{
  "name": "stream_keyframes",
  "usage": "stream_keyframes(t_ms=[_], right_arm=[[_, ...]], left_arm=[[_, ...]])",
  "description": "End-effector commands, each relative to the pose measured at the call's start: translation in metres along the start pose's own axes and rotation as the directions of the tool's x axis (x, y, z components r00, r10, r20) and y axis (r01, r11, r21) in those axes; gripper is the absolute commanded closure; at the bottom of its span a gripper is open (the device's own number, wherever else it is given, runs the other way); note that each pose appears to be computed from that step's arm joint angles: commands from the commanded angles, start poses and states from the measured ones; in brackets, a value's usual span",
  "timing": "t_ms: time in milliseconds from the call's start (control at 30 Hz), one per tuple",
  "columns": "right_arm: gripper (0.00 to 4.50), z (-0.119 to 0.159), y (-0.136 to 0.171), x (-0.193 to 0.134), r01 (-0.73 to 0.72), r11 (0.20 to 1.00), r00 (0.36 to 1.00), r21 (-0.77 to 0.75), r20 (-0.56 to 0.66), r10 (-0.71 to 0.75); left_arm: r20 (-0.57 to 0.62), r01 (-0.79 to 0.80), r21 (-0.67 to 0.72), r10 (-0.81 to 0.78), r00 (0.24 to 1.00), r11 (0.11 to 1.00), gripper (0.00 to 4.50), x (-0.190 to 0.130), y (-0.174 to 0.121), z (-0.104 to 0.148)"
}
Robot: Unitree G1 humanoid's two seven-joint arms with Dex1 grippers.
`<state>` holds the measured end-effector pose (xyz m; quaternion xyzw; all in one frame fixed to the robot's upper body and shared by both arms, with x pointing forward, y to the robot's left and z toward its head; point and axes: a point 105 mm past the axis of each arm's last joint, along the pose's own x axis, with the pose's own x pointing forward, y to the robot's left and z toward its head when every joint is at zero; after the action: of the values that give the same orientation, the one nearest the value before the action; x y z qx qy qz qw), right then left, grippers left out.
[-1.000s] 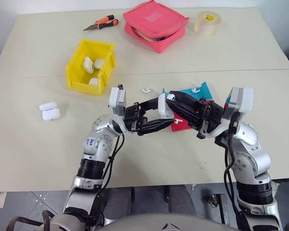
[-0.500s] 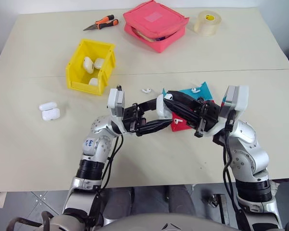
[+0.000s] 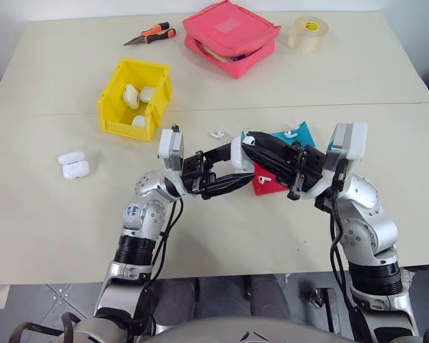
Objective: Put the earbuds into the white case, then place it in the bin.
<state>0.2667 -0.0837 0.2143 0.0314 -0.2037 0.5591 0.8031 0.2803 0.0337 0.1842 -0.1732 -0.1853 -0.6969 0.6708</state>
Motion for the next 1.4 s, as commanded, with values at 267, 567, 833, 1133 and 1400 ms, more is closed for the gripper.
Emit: stream_keyframes(t_ms=[267, 567, 833, 1133, 1400], right_arm=[[2.38, -0.016, -0.001, -0.005, -0.019, 0.996, 0.996, 0.092, -0.089, 0.027], [0.02, -0.006, -0.004, -0.011, -0.017, 0.997, 0.997, 0.07, -0.074, 0.022], [0.02, 0.01, -0.022, -0.08, 0.1, 0.992, 0.956, -0.072, -0.27, -0.116], [0.02, 0.011, -0.045, -0.162, 0.158, 0.954, 0.815, -0.255, -0.511, -0.272], [0.02, 0.01, -0.073, -0.145, 0.118, 0.959, 0.725, -0.259, -0.637, -0.261]], left_arm=[[0.076, 0.08, 0.11, -0.088, 0.993, 0.991, 1.63, 0.017, -0.007, 0.029], [0.07, 0.079, 0.103, -0.086, 0.994, 0.992, 1.63, 0.014, -0.008, 0.025], [-0.007, 0.009, 0.176, -0.008, 1.0, 0.984, 1.63, -0.01, -0.004, 0.018], [-0.069, -0.054, 0.246, 0.073, 0.995, 0.968, 1.63, -0.038, -0.011, 0.014], [-0.056, -0.08, 0.255, 0.098, 0.994, 0.964, 1.63, -0.037, -0.012, 0.01]])
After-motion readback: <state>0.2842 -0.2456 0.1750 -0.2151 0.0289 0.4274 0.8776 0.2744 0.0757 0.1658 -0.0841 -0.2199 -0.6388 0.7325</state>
